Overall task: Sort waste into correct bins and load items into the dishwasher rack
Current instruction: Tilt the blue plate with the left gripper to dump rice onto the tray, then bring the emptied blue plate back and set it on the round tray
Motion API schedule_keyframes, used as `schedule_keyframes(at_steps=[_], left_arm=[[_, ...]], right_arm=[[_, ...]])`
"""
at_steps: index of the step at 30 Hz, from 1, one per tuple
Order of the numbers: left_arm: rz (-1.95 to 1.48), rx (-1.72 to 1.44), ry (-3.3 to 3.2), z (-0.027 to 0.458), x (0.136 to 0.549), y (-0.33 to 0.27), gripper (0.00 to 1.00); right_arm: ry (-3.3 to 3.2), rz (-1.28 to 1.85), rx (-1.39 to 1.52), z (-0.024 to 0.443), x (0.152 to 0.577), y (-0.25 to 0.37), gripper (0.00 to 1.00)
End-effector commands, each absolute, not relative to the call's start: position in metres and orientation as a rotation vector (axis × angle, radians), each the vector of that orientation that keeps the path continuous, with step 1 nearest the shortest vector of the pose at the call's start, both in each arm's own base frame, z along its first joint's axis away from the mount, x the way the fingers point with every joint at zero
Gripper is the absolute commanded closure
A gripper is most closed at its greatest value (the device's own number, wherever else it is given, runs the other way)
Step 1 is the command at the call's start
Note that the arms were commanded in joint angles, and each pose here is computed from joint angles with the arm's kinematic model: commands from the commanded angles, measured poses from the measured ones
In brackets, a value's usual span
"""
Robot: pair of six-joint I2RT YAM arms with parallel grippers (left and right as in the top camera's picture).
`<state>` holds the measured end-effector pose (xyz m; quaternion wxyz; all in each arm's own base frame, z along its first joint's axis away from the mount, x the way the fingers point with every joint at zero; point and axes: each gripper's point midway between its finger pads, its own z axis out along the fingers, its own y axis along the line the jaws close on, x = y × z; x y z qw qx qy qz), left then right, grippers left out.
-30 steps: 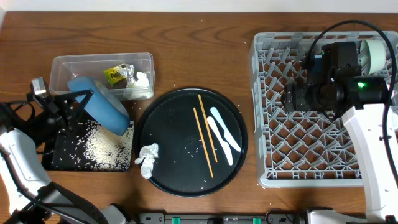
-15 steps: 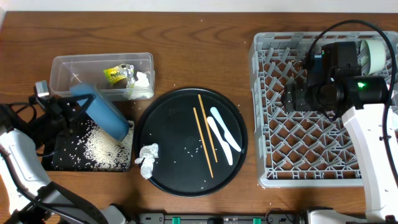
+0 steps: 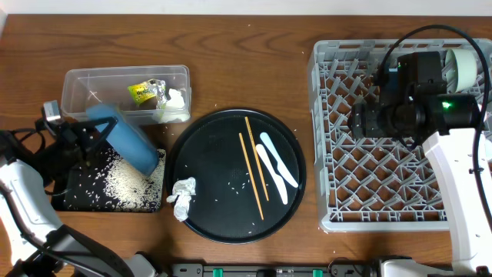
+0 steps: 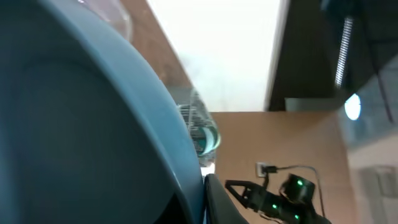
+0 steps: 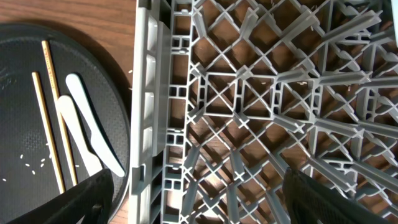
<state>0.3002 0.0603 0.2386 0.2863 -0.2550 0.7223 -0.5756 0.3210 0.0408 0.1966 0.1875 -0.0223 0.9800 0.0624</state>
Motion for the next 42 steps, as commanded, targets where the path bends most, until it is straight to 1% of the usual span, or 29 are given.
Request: schedule_keyframes(at_steps=[1,4,6,8,15,20,25,29,36,42], left_arm=[[-1.483,-0.608,1.938,0.240,0.301,0.062,0.94],[-1.448,-0.682,2.000,0.228,0.300,0.065,0.94],[-1.500,-0.672,1.952,0.237,0.300,0.062,0.94],[-1.595,-0.558,1.818,0.264,0.300,0.056,0.94],[-1.548,-0.402,1.845,0.284,0.294,0.031,0.94],[-1.473,-0.317,1.961,0.280,0.291,0.006,0.94],[-1.473,-0.189,2.046,0.282,0.290,-0.031,0.94],[-1.362,-0.139,2.191,0.270,0.299,-0.060,0.94],[-0.956,-0.080,2.455,0.224,0.311,-0.100,0.94],[-0.715,0.094,2.559,0.194,0.311,-0.138,0.94]], right_arm=[[2.747,0.176,-0.062,0.200,0.322,0.043,0.17],[2.744,0.176,-0.062,0.200,0.322,0.043,0.17],[2.744,0.176,-0.062,0.200,0.322,0.043,0.16],[2.745,0.176,-0.063,0.200,0.322,0.043,0.16],[2.742,0.176,-0.062,0.201,0.323,0.043,0.16],[2.738,0.177,-0.063,0.201,0.324,0.043,0.16],[2.728,0.177,-0.063,0.202,0.326,0.044,0.16],[2.726,0.177,-0.063,0.202,0.326,0.044,0.16],[2.726,0.177,-0.063,0.202,0.326,0.044,0.16],[2.721,0.178,-0.063,0.203,0.327,0.044,0.16]])
